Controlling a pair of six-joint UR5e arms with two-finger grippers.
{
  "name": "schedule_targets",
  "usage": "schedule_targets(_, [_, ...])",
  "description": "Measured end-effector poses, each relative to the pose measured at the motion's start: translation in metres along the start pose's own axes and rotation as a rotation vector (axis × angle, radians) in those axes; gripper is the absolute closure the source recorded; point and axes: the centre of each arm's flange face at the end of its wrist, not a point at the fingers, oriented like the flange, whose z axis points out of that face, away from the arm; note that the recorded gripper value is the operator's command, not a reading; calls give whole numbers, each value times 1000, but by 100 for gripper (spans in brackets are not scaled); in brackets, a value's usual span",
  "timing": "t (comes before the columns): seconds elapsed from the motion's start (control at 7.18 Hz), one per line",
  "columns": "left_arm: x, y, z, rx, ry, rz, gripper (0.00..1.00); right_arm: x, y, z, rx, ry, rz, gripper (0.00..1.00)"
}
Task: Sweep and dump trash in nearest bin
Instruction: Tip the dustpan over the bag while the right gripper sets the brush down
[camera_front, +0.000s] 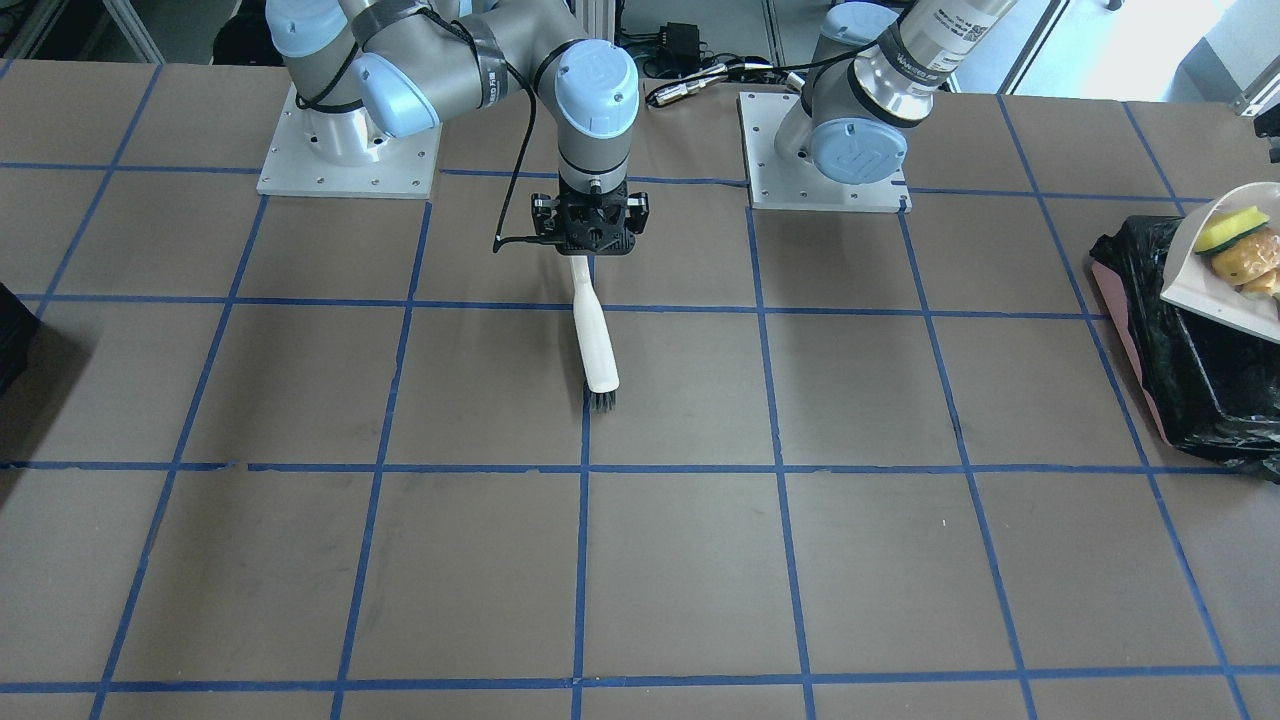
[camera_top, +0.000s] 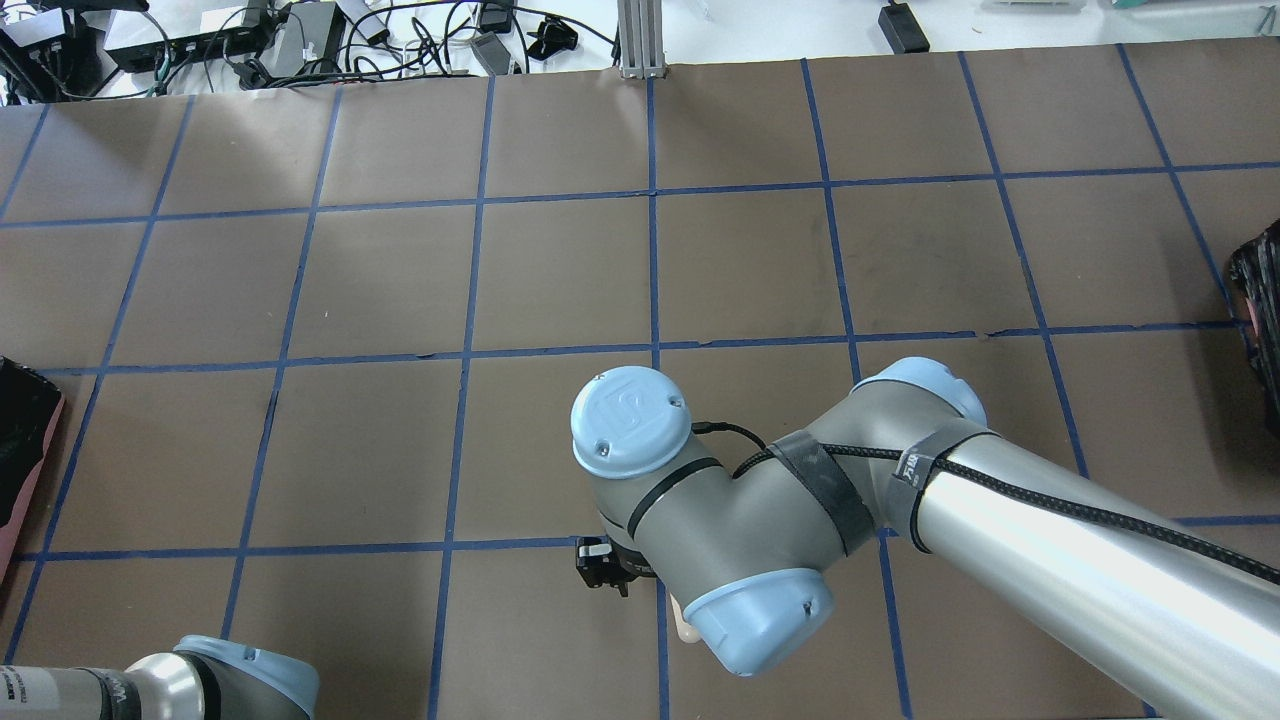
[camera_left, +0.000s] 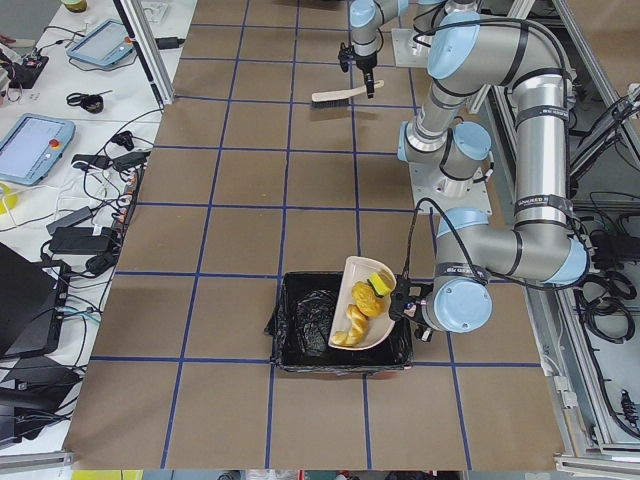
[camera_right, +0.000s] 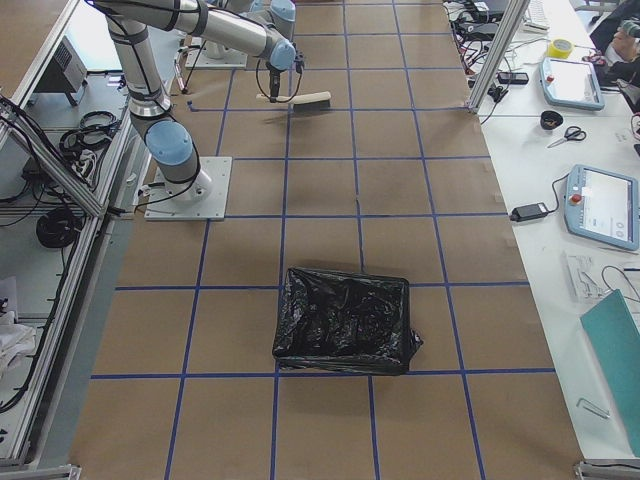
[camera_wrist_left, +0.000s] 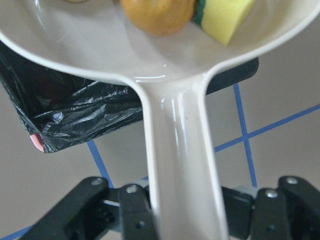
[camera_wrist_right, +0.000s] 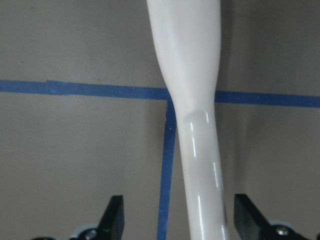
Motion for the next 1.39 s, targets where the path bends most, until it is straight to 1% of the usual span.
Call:
schedule_targets(0.14, [3,0,-3,-12,8,-35,100,0,-5,-10,21,-2,1,8])
schedule_targets(0.28, [8,-2,-9,-19,8,-63,100,-5,-16,-36,59,-10,2,6])
schedule_targets(0.42, [13,-4,-18,-22,16,-87,100,-12,-29,-75,85,-22,4,3])
schedule_targets(0.56, [21,-6,-26,-25,41,-113,100,-20,-42,-123,106,-40,9,2])
schedule_targets(0.7, [26,-5,-32,-34,61,-132,100,-25,-49,-169,118,-62,14,3])
schedule_targets(0.84, [27,-4,-32,-48,71,-146,100,-28,-49,-199,115,-79,17,3])
schedule_targets(0.98, [27,-4,-33,-57,72,-158,100,-27,-50,-212,107,-80,21,3])
schedule_targets(1.11, [28,-3,-34,-62,70,-166,100,-20,-52,-218,105,-70,21,3])
schedule_targets(1.25, [28,-2,-36,-67,65,-171,100,-1,-61,-225,110,-51,30,2])
schedule_targets(1.39, [27,-2,-38,-73,61,-175,100,33,-78,-234,112,-41,64,4])
